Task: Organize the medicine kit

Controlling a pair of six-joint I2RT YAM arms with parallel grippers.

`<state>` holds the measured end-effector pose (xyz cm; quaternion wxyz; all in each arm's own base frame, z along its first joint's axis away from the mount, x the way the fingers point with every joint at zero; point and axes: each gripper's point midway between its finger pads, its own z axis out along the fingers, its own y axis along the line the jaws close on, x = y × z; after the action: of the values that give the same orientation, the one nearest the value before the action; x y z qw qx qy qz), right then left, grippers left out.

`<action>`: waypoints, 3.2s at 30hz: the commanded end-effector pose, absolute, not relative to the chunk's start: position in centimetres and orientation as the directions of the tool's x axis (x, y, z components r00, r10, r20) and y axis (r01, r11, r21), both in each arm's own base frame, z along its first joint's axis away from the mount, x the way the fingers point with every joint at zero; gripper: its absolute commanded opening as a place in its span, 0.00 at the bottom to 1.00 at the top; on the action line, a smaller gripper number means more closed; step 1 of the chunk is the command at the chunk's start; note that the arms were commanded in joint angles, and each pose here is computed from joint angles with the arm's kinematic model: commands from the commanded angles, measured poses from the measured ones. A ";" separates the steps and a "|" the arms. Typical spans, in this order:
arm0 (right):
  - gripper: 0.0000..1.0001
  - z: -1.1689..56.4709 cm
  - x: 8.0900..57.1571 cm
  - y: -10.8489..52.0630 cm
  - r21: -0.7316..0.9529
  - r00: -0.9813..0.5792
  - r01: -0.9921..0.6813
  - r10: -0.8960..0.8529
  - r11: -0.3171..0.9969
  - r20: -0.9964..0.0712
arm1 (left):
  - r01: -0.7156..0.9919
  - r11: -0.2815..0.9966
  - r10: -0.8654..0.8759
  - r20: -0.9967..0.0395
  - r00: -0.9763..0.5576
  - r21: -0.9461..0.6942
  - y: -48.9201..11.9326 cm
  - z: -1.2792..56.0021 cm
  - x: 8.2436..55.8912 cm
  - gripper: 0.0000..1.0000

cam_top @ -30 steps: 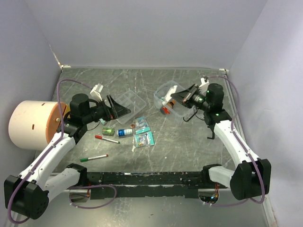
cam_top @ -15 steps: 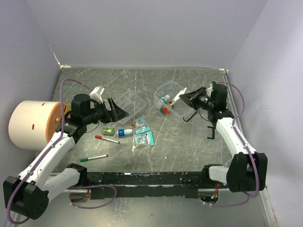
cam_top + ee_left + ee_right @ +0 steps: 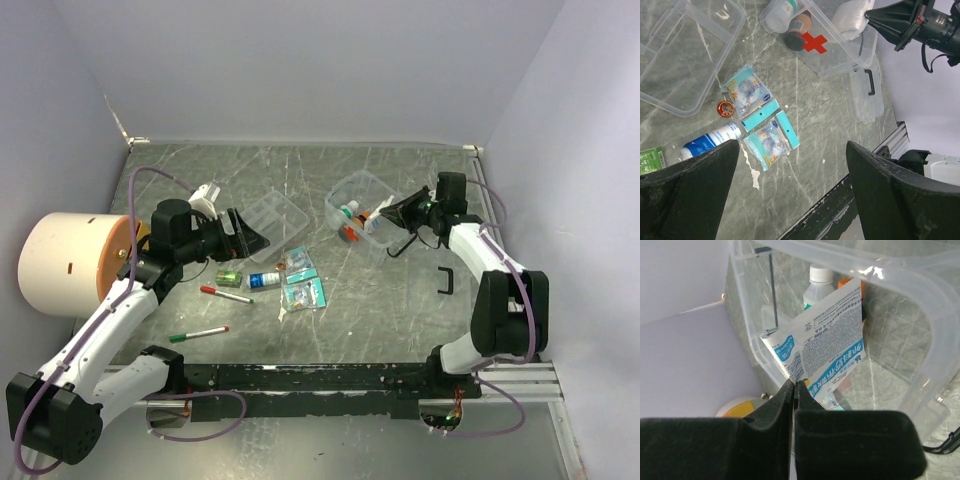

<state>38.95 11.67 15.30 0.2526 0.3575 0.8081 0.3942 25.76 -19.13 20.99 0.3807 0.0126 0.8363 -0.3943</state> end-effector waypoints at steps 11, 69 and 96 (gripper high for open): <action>0.00 14.3 40.2 11.4 0.779 -0.578 0.499 0.816 0.379 -0.026 | 0.323 0.692 -0.283 -0.655 -0.701 -0.645 -19.3 21.2 26.4 0.98; 0.43 13.7 42.4 9.8 0.412 -0.610 0.406 0.577 0.816 -0.543 | 0.313 0.703 -0.296 -0.663 -0.688 -0.639 -18.9 21.3 26.2 0.98; 0.35 6.0 43.6 13.7 0.090 -0.725 0.466 0.438 0.880 -0.531 | 0.305 0.707 -0.299 -0.661 -0.688 -0.638 -18.8 21.2 26.2 0.98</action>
<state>43.35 13.57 5.99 0.2791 0.2322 0.9315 -0.0228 26.22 -18.76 20.51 0.3831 0.0015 0.8414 -0.3811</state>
